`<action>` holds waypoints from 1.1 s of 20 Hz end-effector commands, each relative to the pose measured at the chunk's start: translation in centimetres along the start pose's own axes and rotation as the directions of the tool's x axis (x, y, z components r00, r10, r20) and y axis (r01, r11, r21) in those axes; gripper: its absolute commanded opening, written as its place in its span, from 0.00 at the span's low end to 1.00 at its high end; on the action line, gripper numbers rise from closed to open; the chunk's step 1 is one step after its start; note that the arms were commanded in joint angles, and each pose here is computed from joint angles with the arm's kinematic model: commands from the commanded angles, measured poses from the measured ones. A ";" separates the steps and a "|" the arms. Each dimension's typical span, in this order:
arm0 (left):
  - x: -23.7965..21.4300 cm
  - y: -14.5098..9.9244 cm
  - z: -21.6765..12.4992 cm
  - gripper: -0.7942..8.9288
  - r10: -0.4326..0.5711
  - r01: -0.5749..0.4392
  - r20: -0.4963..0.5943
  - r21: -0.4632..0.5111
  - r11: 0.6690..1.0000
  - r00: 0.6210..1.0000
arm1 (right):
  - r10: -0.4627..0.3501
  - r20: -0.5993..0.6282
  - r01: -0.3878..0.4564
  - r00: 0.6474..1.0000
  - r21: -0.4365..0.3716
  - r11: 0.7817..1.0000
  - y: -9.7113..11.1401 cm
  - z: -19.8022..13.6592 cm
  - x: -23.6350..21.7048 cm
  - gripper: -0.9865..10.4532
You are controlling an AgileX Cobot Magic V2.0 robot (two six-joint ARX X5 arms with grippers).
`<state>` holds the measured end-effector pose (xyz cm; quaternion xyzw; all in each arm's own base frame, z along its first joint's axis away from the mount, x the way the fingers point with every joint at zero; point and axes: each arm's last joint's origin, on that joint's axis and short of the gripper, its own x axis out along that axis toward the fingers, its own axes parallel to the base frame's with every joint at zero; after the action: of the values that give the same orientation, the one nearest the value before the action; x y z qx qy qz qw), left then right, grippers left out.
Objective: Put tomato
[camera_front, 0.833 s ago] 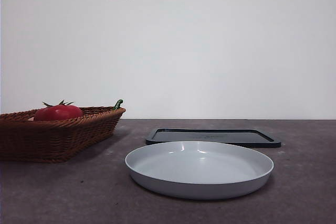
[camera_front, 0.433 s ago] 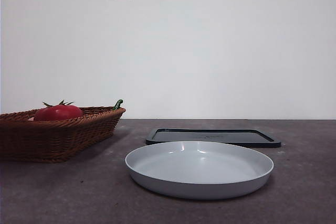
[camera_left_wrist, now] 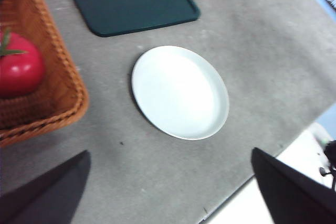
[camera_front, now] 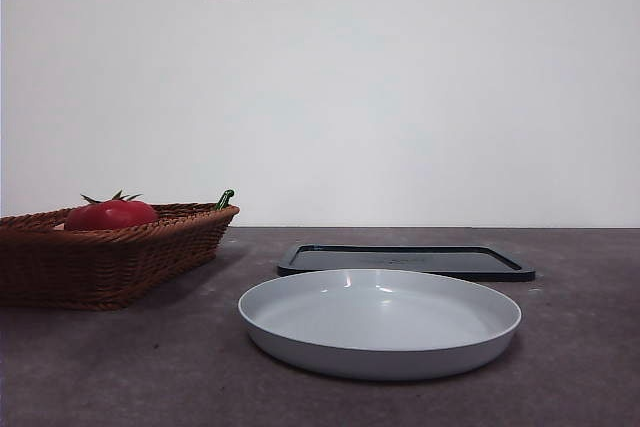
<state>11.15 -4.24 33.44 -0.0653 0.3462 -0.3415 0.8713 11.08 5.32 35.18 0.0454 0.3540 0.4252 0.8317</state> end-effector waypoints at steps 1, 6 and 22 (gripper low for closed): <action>-0.3 -0.2 0.6 0.66 0.021 -0.022 0.027 0.021 1.000 0.999 | 0.005 0.009 -0.005 1.000 -0.015 1.000 0.2 0.4 -0.1 0.43; 0.0 0.1 1.0 0.66 0.064 -0.066 0.041 0.026 0.998 0.997 | 0.005 0.009 -0.005 1.000 -0.015 1.000 0.2 0.4 -0.1 0.43; 6.3 4.2 5.5 0.66 0.277 -0.289 0.120 0.095 0.953 0.953 | 0.005 0.009 -0.005 1.000 -0.014 1.000 0.2 0.4 -0.1 0.43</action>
<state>19.75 -5.59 32.08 -0.0008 0.2994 -0.2233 0.9276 11.08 5.32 35.18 0.0454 0.3540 0.4252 0.8317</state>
